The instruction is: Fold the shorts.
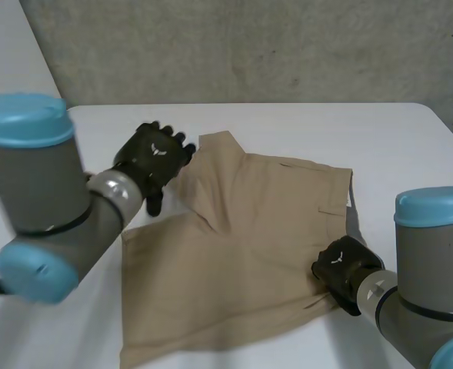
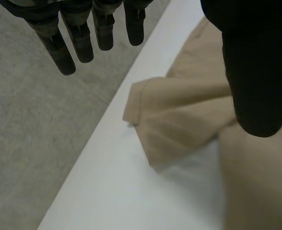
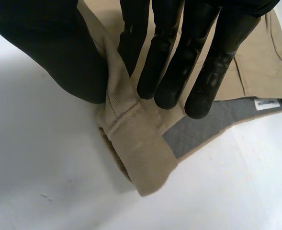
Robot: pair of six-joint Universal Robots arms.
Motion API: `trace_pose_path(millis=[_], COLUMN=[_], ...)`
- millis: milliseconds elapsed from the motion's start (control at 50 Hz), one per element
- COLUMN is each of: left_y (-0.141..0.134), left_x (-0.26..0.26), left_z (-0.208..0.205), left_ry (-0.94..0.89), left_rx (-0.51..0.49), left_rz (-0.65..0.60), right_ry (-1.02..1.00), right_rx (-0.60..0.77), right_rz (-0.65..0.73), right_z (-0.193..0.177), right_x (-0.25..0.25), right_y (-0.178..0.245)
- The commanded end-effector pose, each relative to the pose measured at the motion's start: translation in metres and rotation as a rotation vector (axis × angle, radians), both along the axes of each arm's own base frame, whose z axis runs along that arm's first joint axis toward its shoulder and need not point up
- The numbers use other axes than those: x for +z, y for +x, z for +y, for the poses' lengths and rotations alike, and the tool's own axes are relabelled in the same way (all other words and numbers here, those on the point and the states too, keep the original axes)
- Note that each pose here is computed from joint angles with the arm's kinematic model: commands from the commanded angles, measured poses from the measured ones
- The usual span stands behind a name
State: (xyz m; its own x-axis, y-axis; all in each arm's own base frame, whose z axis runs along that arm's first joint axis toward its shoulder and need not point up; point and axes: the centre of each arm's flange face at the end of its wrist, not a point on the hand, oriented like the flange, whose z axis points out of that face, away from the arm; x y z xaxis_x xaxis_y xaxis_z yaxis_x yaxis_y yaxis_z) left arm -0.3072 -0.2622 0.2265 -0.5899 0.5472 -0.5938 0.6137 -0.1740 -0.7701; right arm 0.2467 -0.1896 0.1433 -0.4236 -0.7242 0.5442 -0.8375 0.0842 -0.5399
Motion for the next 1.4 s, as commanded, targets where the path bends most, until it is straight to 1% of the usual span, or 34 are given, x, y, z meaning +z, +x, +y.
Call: trace_pose_path(millis=[20,100,180,260,380,600,680,760,780,860,960,1060,1260,1320,1400], left_y=[-0.026,-0.027,-0.031,-0.034,-0.036,-0.032,-0.026,-0.017,-0.012,-0.003,0.000,0.002,0.010,0.010,0.004], left_x=[-0.040,-0.048,-0.057,-0.069,-0.078,-0.099,-0.095,-0.092,-0.092,-0.082,-0.087,-0.080,-0.081,-0.082,-0.081], left_z=[-0.058,-0.084,-0.095,-0.106,-0.110,-0.107,-0.112,-0.118,-0.120,-0.120,-0.109,-0.100,-0.100,-0.099,-0.093], left_ry=[0.009,0.003,0.014,0.012,0.038,0.118,0.106,0.076,0.068,0.048,0.081,0.082,0.077,0.079,0.082], left_rx=[-0.008,-0.016,-0.049,-0.045,-0.046,-0.039,-0.002,0.111,0.165,0.260,0.269,0.277,0.355,0.359,0.338], left_rz=[0.045,0.076,0.097,0.099,0.088,0.044,0.044,0.023,0.009,-0.012,-0.037,-0.047,-0.072,-0.074,-0.076], right_ry=[0.016,0.030,0.032,0.034,0.034,0.021,0.017,0.013,0.011,0.008,0.004,0.000,0.002,0.000,-0.004], right_rx=[-0.007,-0.012,-0.017,-0.020,-0.028,-0.049,-0.049,-0.049,-0.048,-0.044,-0.045,-0.043,-0.046,-0.047,-0.050], right_rz=[-0.013,-0.007,-0.005,-0.004,-0.005,-0.006,-0.008,-0.011,-0.011,-0.018,-0.021,-0.026,-0.027,-0.029,-0.032], right_z=[0.007,0.008,0.008,0.008,0.007,-0.001,-0.002,-0.002,-0.002,-0.001,-0.001,-0.001,-0.001,-0.002,-0.003], right_x=[-0.008,-0.012,-0.014,-0.014,-0.016,-0.016,-0.015,-0.014,-0.014,-0.012,-0.012,-0.012,-0.012,-0.011,-0.010], right_y=[-0.001,-0.003,-0.005,-0.006,-0.007,-0.012,-0.011,-0.011,-0.011,-0.009,-0.009,-0.008,-0.008,-0.008,-0.008])
